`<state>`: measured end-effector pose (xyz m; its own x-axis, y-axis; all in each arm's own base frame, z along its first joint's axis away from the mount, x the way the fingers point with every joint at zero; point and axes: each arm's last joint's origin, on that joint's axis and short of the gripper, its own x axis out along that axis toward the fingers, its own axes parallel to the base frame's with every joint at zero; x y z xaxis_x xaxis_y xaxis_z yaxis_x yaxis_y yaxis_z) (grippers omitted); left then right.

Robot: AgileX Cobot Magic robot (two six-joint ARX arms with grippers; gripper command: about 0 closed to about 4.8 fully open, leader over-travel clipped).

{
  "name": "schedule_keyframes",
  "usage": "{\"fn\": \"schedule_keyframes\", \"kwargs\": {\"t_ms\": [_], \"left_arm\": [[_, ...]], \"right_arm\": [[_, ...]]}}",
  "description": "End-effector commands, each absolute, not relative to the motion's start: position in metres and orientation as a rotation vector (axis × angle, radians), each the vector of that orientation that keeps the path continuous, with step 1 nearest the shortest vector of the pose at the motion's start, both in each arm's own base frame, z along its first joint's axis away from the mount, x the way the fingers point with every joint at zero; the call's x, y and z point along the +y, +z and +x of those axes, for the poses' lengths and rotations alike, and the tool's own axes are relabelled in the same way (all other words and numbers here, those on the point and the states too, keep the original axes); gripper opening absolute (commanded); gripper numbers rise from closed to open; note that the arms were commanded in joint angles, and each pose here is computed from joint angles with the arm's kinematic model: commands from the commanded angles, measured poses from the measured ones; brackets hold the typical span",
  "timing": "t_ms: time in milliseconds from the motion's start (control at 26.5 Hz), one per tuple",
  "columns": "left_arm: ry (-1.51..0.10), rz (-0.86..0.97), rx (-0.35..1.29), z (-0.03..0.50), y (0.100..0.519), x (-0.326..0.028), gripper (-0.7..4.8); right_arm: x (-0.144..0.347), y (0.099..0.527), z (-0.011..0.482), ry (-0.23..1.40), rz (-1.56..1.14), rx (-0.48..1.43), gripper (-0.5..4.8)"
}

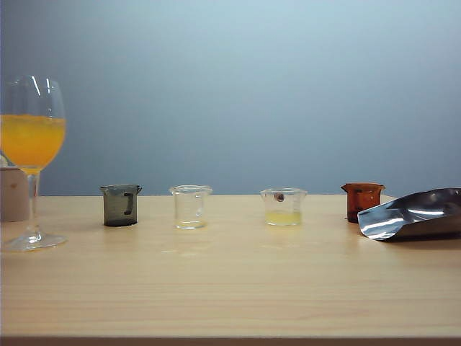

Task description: Pick up the third measuring cup from the left, pour the pineapple juice inside into the goblet, and finally put the measuring cup back in its original place.

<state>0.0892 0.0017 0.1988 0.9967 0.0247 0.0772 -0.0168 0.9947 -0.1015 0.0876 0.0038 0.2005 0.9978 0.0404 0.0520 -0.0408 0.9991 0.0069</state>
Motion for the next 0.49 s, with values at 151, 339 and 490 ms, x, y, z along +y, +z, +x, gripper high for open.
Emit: {"fn": "schedule_keyframes", "kwargs": {"t_ms": [151, 339, 490], "left_arm": [[0.010, -0.073, -0.091, 0.083, 0.257, 0.001, -0.05], [-0.030, -0.020, -0.084, 0.094, 0.299, 0.000, -0.05], [-0.049, 0.033, -0.070, 0.107, 0.324, -0.001, -0.05]], "right_arm": [[0.002, 0.244, 0.075, -0.007, 0.036, -0.040, -0.04], [0.003, 0.284, 0.089, 0.002, 0.094, 0.000, -0.04], [0.005, 0.316, 0.107, 0.027, 0.107, -0.019, -0.04]]}}
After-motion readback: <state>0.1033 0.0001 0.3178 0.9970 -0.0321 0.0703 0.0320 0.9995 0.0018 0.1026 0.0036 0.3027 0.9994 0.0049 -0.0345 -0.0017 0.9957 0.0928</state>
